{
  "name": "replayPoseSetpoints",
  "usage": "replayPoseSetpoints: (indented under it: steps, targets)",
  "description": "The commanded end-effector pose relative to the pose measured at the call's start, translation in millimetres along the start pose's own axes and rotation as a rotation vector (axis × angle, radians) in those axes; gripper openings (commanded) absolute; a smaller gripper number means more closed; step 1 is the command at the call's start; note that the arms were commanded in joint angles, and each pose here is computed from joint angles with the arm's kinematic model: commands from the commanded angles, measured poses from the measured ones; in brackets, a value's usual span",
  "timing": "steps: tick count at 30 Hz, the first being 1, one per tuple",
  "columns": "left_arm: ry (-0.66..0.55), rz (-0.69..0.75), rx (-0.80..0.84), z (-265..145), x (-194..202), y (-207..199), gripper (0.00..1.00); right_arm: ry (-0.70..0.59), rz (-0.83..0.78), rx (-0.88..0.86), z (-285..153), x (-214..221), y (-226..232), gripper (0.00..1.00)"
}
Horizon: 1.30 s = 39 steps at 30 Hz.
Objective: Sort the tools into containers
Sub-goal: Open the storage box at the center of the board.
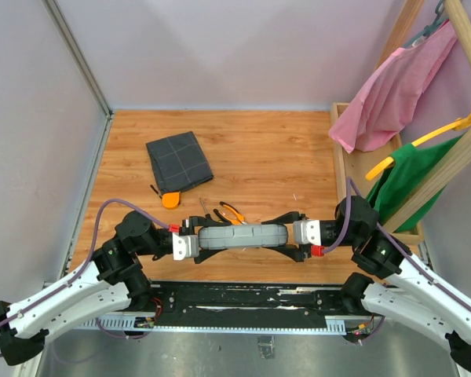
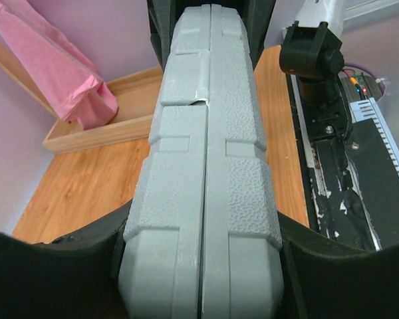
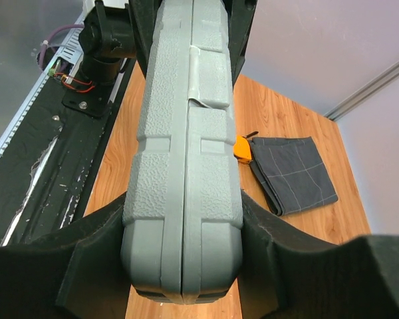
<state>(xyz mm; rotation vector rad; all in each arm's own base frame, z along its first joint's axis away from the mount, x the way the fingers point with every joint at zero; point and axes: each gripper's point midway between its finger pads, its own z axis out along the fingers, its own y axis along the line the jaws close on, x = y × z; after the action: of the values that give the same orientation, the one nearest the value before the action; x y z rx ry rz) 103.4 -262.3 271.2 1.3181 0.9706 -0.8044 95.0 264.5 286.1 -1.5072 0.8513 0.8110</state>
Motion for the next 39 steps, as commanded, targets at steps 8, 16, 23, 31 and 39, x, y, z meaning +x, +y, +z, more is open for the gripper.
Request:
replayPoseSetpoints:
  steps: [8,16,23,31,39]
  targets:
    - [-0.034,0.034,-0.096,-5,-16,19,0.01,-0.03,-0.05,0.036,-2,-9,-5,0.42]
    - [0.013,0.024,-0.16,-9,-10,30,0.0,0.032,0.004,0.139,-14,5,-11,0.85]
    - [0.043,0.013,-0.163,-7,-2,31,0.0,0.078,0.199,0.269,-29,8,-19,0.99]
    - [0.076,-0.082,-0.312,-9,2,56,0.01,0.241,0.546,0.294,-32,31,-7,0.99]
    - [0.078,-0.154,-0.371,-8,4,65,0.01,0.189,0.714,0.372,-34,28,-7,0.99]
